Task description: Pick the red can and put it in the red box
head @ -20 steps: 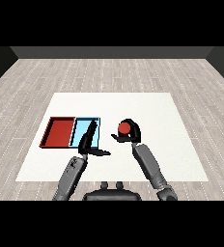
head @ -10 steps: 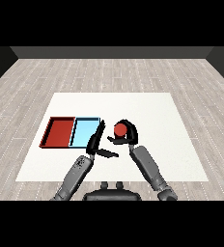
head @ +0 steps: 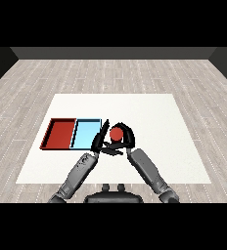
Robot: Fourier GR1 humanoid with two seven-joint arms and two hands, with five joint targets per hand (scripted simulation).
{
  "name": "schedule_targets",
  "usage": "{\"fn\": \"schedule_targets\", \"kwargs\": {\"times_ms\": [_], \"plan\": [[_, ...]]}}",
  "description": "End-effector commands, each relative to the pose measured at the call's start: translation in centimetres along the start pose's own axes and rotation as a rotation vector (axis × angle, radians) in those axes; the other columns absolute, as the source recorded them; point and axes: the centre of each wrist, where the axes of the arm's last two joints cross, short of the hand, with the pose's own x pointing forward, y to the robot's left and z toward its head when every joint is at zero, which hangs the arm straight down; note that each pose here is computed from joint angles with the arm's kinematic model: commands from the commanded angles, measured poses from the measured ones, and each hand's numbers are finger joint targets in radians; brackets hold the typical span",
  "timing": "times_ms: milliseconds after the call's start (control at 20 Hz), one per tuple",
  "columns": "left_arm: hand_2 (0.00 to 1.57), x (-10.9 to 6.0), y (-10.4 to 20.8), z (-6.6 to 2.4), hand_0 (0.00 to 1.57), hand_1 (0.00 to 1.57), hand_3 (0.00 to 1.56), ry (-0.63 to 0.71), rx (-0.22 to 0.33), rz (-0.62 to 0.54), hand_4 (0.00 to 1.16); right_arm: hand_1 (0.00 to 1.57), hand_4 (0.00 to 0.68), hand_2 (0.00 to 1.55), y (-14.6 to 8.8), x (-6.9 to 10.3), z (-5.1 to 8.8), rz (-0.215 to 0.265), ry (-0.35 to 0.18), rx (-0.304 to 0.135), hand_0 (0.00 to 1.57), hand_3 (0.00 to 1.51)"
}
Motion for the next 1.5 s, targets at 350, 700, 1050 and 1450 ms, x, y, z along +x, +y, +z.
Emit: {"fn": "schedule_targets", "kwargs": {"times_ms": [350, 700, 1050, 1450], "plan": [[0.0, 0.6, -2.1, -0.28, 0.0, 0.0, 0.0, 0.014, -0.031, -0.016, 0.0, 1.44, 0.6, 1.43, 3.0, 1.9, -0.6, -0.033, -0.006, 0.056, 1.44, 1.39], [0.0, 1.5, -2.3, -2.07, 0.0, 0.0, 0.0, 0.019, -0.04, -0.024, 0.0, 1.46, 0.543, 1.45, 3.4, 0.9, 0.1, -0.045, -0.024, 0.042, 1.46, 1.4], [1.32, 0.3, -1.9, -1.27, 1.3, 1.3, 1.25, 0.04, 0.041, -0.072, 0.86, 1.51, 0.528, 1.46, 5.0, 1.6, -1.1, -0.066, -0.052, 0.071, 1.51, 1.4], [1.47, 0.4, -2.5, -2.57, 1.57, 1.57, 1.33, 0.068, 0.084, -0.124, 0.89, 1.47, 0.557, 1.44, 3.8, 2.3, -1.7, -0.067, -0.062, 0.086, 1.47, 1.39]]}}
